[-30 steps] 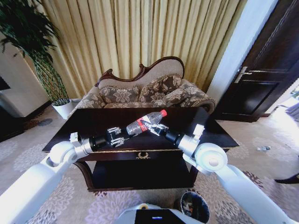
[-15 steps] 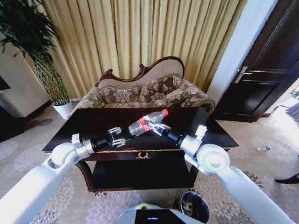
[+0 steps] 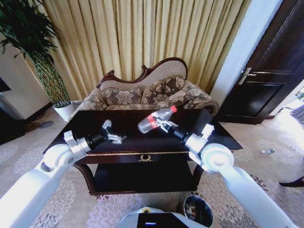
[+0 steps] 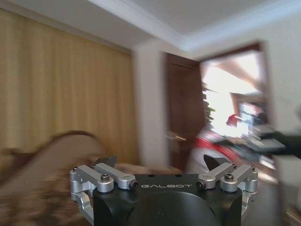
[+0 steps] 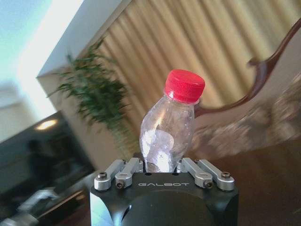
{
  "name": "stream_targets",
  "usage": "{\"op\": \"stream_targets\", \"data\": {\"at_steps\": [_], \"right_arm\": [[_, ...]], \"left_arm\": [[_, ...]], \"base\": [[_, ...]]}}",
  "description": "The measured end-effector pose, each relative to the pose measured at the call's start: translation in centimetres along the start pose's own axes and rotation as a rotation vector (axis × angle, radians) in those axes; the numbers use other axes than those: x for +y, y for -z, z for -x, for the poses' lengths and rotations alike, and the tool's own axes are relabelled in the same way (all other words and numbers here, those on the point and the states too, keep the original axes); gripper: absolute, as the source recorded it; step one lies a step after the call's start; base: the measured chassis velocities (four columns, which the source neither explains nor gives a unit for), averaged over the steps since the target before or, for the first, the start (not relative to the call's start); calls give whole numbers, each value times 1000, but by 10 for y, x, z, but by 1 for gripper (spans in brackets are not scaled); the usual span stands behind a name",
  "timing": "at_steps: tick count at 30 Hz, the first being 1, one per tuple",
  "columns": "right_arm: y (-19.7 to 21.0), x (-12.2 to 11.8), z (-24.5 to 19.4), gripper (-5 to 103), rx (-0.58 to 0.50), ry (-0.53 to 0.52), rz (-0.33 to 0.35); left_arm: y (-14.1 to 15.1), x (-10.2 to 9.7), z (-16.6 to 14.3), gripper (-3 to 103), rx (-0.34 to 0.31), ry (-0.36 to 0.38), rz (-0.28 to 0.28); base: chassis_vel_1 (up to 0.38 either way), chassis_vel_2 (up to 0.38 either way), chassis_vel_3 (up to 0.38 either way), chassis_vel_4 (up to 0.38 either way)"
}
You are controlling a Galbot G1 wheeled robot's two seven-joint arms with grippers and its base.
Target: Move to the front of the table and place the trash on the table into the trash bin.
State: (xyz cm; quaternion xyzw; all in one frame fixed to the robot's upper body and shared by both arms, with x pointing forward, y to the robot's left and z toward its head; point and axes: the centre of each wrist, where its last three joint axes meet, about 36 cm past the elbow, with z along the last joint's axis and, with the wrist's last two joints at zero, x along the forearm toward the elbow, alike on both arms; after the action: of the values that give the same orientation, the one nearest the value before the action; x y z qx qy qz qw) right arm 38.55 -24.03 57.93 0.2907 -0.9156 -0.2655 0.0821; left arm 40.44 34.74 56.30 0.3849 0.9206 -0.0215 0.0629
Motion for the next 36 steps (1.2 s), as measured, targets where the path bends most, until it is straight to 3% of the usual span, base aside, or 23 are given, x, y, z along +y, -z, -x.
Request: {"op": "stream_targets", "data": {"at_steps": [1, 3, 4, 5, 7, 8, 11, 12, 14, 15, 18, 22, 28, 36], "right_arm": [[0, 0, 0, 26, 0, 0, 0], [3, -9, 4, 26, -65, -81, -107], [3, -13, 5, 26, -85, -110, -158], [3, -13, 5, 26, -85, -110, -158], [4, -24, 5, 26, -127, -202, -295], [4, -24, 5, 26, -127, -202, -295], [-2, -39, 2, 26, -154, -332, -435], [-2, -39, 2, 26, -154, -332, -435], [-6, -46, 0, 26, -175, -410, -502], [-6, -46, 0, 26, -175, -410, -502], [-11, -65, -7, 26, -215, -529, -640], [-8, -76, -16, 26, -228, -587, -690], [-8, -80, -25, 26, -222, -609, -704], [-15, -81, -27, 26, -204, -621, -702]], "left_arm": [[0, 0, 0, 100, 0, 0, 0], [12, 9, -4, 100, -18, 176, -14], [14, 12, -6, 100, -22, 232, -16], [14, 12, -6, 100, -22, 232, -16], [17, 20, -14, 100, -23, 391, -15], [17, 20, -14, 100, -23, 391, -15], [16, 30, -23, 100, -3, 547, 33], [16, 30, -23, 100, -3, 547, 33], [16, 36, -29, 100, -1, 610, 52], [16, 36, -29, 100, -1, 610, 52], [15, 49, -50, 100, 33, 675, 95], [17, 60, -77, 100, 76, 669, 127], [17, 72, -114, 100, 124, 669, 149], [3, 79, -138, 100, 133, 683, 142]], "base": [[0, 0, 0, 0], [0, 0, 0, 0], [0, 0, 0, 0], [0, 0, 0, 0], [0, 0, 0, 0], [0, 0, 0, 0], [0, 0, 0, 0], [0, 0, 0, 0], [0, 0, 0, 0], [0, 0, 0, 0], [0, 0, 0, 0], [0, 0, 0, 0], [0, 0, 0, 0], [0, 0, 0, 0]]}}
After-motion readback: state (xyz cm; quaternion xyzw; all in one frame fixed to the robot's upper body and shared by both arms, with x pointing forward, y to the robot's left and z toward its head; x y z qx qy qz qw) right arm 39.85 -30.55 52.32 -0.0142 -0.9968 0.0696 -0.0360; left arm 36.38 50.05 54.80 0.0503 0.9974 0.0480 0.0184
